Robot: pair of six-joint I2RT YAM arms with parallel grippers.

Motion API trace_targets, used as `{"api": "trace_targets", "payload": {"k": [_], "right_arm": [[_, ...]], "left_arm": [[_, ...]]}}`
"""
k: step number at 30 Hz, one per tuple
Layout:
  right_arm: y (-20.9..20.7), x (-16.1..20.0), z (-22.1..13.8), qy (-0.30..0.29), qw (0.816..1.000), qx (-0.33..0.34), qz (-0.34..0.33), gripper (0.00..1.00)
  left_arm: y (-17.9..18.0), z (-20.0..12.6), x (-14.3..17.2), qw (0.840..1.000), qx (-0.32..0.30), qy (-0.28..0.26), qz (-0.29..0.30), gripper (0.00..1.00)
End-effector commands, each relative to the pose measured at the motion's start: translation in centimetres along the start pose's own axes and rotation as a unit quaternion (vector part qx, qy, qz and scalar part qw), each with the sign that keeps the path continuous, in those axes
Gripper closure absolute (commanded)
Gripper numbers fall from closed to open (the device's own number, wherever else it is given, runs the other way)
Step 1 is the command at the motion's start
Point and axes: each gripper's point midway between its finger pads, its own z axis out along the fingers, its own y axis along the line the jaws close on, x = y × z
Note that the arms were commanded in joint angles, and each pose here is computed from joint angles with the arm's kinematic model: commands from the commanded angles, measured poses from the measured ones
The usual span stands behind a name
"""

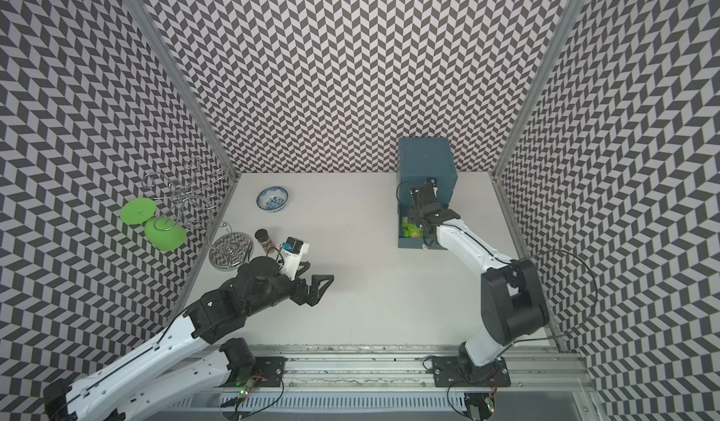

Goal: Place the cookies into the drawer by color
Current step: Place the cookie in the drawer.

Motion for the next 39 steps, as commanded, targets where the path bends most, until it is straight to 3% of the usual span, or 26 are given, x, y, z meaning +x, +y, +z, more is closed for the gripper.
{"api": "trace_targets", "payload": {"k": [1, 8, 17, 30, 39], "right_arm": [[0.9, -1.2, 1.7, -0.009, 1.0, -0.021, 0.003, 0.59], [2.1, 0.1, 6.0, 0.035, 0.999, -0.016, -0.012, 0.59], [2.1, 3.5, 9.0, 0.074, 0.997, -0.011, -0.021, 0.59], [1.4, 6.5, 7.6, 0.086, 0.996, -0.03, -0.01, 0.59], [1.4, 7.6, 8.6, 0.101, 0.994, -0.028, -0.014, 0.56]], "left_arm": [[-0.1, -0.3, -0.5, 1.0, 0.007, -0.015, 0.004, 0.0], [-0.1, -0.3, -0.5, 1.0, 0.005, -0.016, 0.003, 0.0], [-0.1, -0.2, -0.5, 1.0, 0.006, -0.015, 0.004, 0.0], [-0.1, 0.0, -0.4, 1.0, 0.005, -0.013, 0.003, 0.01], [0.0, 0.0, -0.4, 1.0, 0.004, -0.013, 0.003, 0.0]]}}
